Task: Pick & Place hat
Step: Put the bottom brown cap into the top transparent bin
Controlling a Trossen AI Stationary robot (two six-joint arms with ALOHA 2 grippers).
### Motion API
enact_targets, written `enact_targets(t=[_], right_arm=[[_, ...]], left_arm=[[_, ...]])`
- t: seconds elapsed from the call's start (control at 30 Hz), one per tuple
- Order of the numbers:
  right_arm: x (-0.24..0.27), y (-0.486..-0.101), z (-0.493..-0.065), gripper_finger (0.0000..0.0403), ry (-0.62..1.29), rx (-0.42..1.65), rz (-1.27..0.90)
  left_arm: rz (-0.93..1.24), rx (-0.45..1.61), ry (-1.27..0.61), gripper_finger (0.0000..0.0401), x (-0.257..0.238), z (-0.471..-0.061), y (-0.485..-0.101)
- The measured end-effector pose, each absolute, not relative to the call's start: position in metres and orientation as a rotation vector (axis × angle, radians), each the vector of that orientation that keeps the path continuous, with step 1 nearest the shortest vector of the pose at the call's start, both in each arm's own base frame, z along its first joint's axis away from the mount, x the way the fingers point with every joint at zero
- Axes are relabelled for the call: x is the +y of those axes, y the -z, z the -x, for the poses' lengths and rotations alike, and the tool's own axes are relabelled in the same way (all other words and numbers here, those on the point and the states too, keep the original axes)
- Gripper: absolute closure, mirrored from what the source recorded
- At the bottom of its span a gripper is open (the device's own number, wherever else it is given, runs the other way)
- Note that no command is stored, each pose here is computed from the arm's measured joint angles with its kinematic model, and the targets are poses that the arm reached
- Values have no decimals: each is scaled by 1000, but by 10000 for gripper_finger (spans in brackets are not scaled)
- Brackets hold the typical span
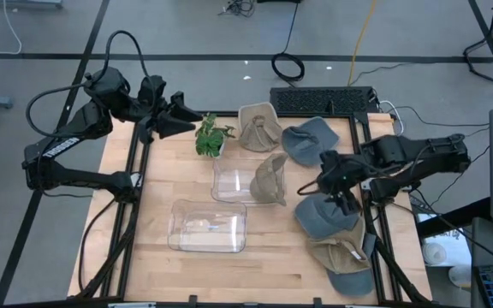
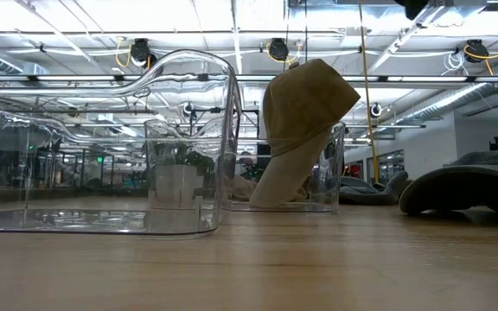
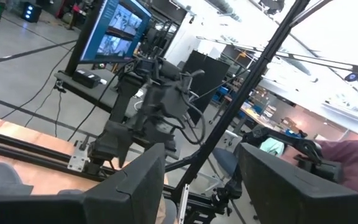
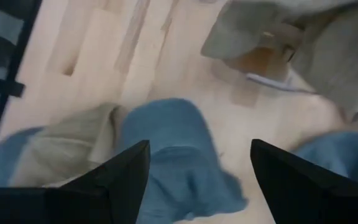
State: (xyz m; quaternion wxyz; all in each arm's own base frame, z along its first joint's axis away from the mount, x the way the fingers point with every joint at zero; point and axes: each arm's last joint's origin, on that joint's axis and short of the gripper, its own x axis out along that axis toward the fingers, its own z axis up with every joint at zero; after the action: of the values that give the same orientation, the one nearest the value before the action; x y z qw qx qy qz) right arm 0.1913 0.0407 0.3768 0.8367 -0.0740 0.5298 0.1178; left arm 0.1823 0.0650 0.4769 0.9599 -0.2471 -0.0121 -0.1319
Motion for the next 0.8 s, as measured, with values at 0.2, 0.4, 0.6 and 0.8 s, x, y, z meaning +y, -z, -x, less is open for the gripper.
enact_targets(t=[0.2,0.4,0.6,0.8], right_arm=[[62,-377,-185,138,-262,1137,83],[88,-374,-179,138,-267,1176,0],[120,-370,-176,138,-290,1193,-79],[149,-361,-174,138,-275,1247,-168]], left_arm=[[525,-24,254,187,66,-183,-477],[527,-24,254,187,66,-183,-477],[527,-24,254,187,66,-183,-477],[526,-21,262,187,65,-183,-477]])
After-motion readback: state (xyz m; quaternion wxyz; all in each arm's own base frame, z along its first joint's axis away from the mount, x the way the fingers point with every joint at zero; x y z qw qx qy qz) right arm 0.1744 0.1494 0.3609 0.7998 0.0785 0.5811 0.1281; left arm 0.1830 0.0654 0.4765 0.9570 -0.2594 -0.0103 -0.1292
